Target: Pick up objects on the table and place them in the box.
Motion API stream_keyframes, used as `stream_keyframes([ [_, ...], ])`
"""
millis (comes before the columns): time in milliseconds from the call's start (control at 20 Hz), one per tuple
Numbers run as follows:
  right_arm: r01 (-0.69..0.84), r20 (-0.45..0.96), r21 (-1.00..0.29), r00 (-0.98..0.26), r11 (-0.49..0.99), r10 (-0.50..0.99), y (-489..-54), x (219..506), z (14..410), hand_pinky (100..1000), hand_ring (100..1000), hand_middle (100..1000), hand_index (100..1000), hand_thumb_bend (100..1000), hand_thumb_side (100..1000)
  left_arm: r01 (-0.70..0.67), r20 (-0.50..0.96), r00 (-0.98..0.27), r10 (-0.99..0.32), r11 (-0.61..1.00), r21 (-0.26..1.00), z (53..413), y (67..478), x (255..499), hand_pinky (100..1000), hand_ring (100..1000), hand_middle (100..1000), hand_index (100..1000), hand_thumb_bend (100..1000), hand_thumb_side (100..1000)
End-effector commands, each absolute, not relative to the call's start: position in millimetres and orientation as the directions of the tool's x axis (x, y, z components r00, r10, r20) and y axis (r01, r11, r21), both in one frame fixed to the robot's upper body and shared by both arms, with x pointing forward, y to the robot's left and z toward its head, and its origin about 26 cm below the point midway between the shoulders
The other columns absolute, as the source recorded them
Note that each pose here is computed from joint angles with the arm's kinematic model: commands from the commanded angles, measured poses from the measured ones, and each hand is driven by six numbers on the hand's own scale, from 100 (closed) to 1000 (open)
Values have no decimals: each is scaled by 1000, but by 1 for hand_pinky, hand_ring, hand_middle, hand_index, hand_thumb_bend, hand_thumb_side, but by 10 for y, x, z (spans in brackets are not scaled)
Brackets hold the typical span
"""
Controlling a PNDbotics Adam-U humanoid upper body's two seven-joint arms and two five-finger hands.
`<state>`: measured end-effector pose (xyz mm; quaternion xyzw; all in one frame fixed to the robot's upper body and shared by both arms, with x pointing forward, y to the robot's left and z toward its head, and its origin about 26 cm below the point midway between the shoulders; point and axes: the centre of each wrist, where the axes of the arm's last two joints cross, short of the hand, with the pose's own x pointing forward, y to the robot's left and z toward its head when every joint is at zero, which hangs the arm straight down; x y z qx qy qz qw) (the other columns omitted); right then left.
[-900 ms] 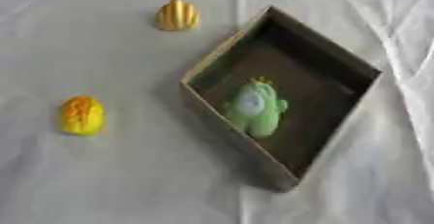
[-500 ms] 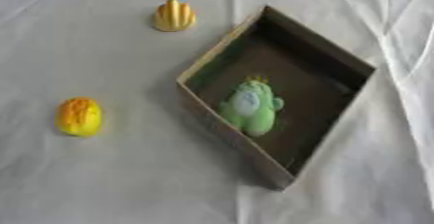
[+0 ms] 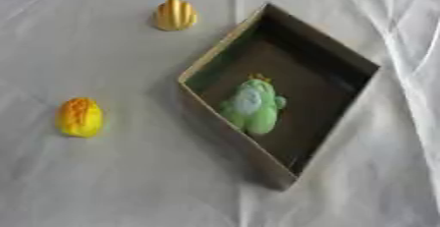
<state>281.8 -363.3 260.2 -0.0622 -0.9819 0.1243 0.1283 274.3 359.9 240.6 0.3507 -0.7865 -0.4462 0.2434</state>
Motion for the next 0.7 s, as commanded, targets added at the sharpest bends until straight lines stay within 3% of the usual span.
stream_keyframes([
  [50,101,204,-303,-965,948,168,-3633,2774,2716,866,996,660,834,100,546,-268,-7,-635,-773,211,940,2557,3584,2721,912,905,886,903,274,100],
  [400,91,210,-313,-964,945,162,-3620,2779,2714,866,995,659,834,100,545,-144,-73,-637,-767,26,989,2683,3480,2762,925,922,902,890,461,113],
  [700,77,216,-322,-964,944,153,-3599,2789,2712,866,998,658,834,100,545,-31,-93,-628,-772,-95,995,2744,3442,2889,912,907,871,904,483,204],
])
